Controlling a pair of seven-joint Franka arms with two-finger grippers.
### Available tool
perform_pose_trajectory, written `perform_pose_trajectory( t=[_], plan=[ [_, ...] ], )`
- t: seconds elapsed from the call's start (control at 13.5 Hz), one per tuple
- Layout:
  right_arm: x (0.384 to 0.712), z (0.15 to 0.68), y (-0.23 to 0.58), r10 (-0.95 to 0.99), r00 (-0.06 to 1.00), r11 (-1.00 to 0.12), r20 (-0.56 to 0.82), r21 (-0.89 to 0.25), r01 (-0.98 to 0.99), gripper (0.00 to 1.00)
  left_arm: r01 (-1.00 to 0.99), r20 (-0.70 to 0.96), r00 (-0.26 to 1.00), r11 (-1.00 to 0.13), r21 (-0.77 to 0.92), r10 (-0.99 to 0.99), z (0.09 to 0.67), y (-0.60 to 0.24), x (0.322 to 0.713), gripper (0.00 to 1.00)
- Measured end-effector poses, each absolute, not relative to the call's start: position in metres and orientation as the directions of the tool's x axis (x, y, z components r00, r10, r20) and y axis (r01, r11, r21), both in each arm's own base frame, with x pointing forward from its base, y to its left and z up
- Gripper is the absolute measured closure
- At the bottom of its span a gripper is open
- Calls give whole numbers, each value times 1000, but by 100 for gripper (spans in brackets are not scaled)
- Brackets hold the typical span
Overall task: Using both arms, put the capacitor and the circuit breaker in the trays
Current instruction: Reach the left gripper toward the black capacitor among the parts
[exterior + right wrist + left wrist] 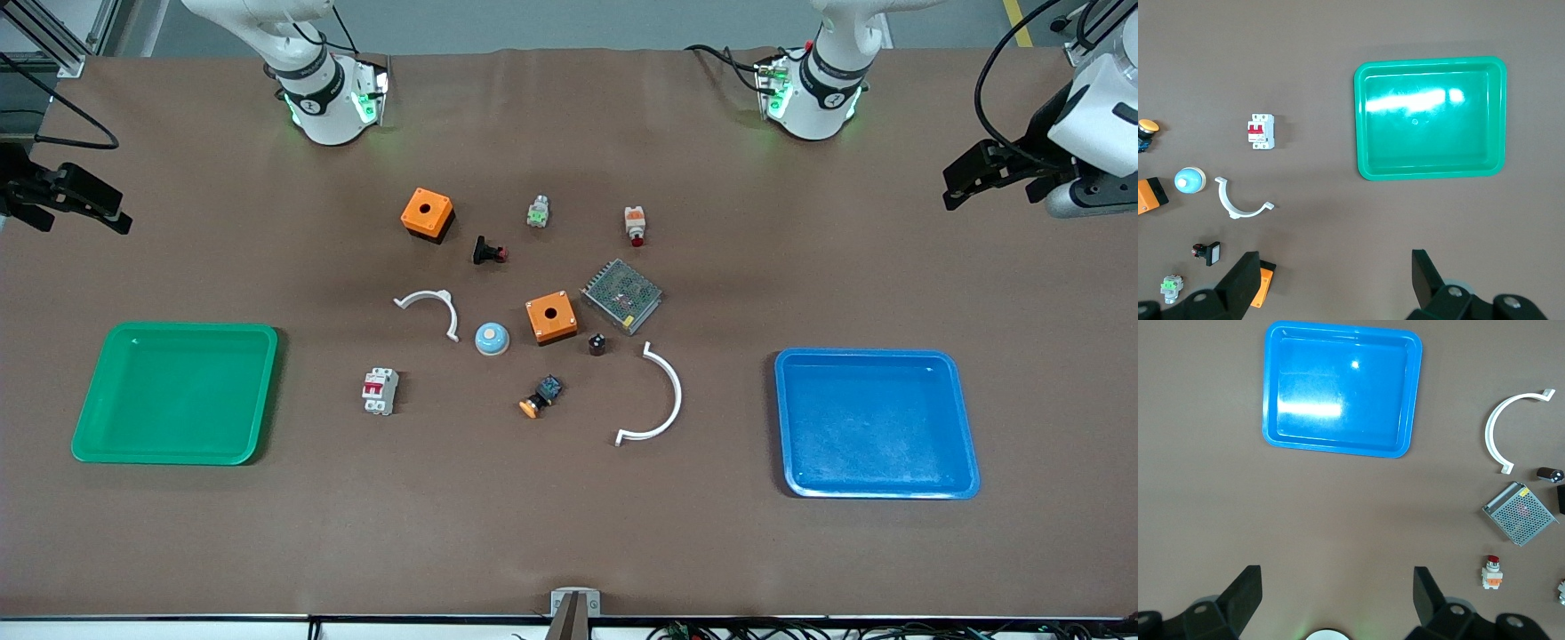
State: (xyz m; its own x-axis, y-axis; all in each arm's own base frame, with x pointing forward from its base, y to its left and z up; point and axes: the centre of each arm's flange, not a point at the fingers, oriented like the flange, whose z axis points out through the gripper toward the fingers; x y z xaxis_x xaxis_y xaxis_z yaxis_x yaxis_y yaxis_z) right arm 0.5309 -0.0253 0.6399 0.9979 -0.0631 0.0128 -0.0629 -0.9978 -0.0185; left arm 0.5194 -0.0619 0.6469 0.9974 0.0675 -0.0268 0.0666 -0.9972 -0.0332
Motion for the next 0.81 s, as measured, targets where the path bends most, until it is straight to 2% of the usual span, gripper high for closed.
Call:
perform_pose_trajectory(
  t=[0.3,0.44,0.59,0.81],
  plan=[
    [531,640,-25,-63,998,-998,12,-19,-63,0,63,-32,997,-998,-32,64,644,-64,522,0],
    [531,640,-26,-64,998,-998,12,-19,-63,0,39,-39,998,-999,-24,40,638,-75,535,0],
    [531,640,-26,-64,998,-998,12,-19,-64,0,-2,-83,997,-1000,-17,0,612,-107,553,0],
    [531,639,-25,-63,998,-998,12,-19,-62,0,-3,-169,986,-1000,-26,1,544,-186,571,0]
  ],
)
